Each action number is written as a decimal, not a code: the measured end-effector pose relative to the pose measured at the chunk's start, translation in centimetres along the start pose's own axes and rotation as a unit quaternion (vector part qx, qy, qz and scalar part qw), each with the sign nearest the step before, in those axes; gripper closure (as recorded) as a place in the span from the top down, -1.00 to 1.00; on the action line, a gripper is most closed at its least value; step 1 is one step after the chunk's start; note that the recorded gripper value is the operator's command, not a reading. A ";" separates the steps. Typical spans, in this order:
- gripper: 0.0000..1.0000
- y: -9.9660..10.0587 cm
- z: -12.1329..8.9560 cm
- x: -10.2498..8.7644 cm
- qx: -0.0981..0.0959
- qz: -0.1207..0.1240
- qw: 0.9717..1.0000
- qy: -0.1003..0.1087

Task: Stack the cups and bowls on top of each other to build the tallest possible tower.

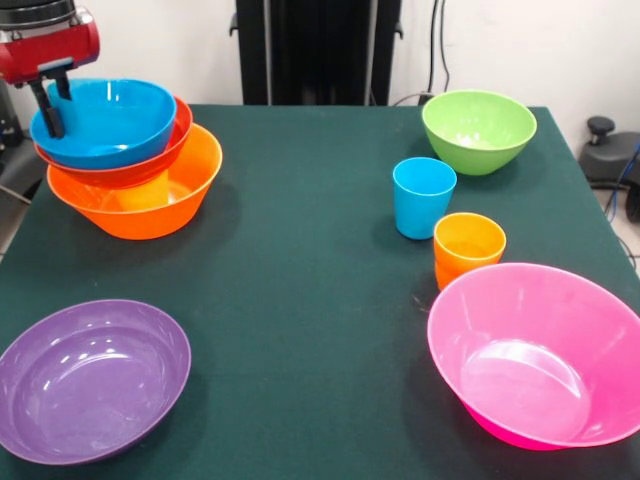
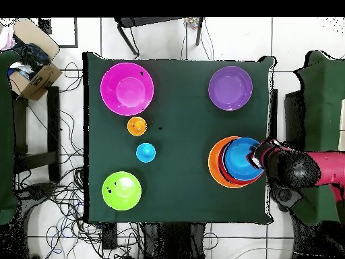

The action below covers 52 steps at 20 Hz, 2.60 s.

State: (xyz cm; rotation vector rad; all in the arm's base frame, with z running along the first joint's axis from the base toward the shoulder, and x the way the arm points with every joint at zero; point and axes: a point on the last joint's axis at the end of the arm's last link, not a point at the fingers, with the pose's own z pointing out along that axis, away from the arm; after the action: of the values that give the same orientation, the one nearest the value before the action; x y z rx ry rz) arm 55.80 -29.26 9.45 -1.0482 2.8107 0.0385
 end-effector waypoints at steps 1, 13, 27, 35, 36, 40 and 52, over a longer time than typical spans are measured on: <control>-1.00 0.1 0.0 0.0 0.000 -0.001 1.000 0.000; -1.00 0.3 0.1 -0.1 -0.003 -0.003 1.000 0.001; 1.00 0.8 0.2 -0.1 -0.005 -0.005 1.000 0.001; 1.00 0.8 0.2 -0.1 -0.006 -0.006 1.000 0.001; 1.00 0.8 0.2 -0.1 -0.006 -0.006 1.000 0.001; 1.00 0.8 0.2 -0.1 -0.006 -0.006 1.000 0.001; 1.00 0.6 -0.3 0.0 -0.001 -0.007 1.000 0.005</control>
State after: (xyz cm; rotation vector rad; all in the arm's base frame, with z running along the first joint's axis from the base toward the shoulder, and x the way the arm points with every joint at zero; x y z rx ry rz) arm 55.34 -28.81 9.71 -1.0719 2.8126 0.0334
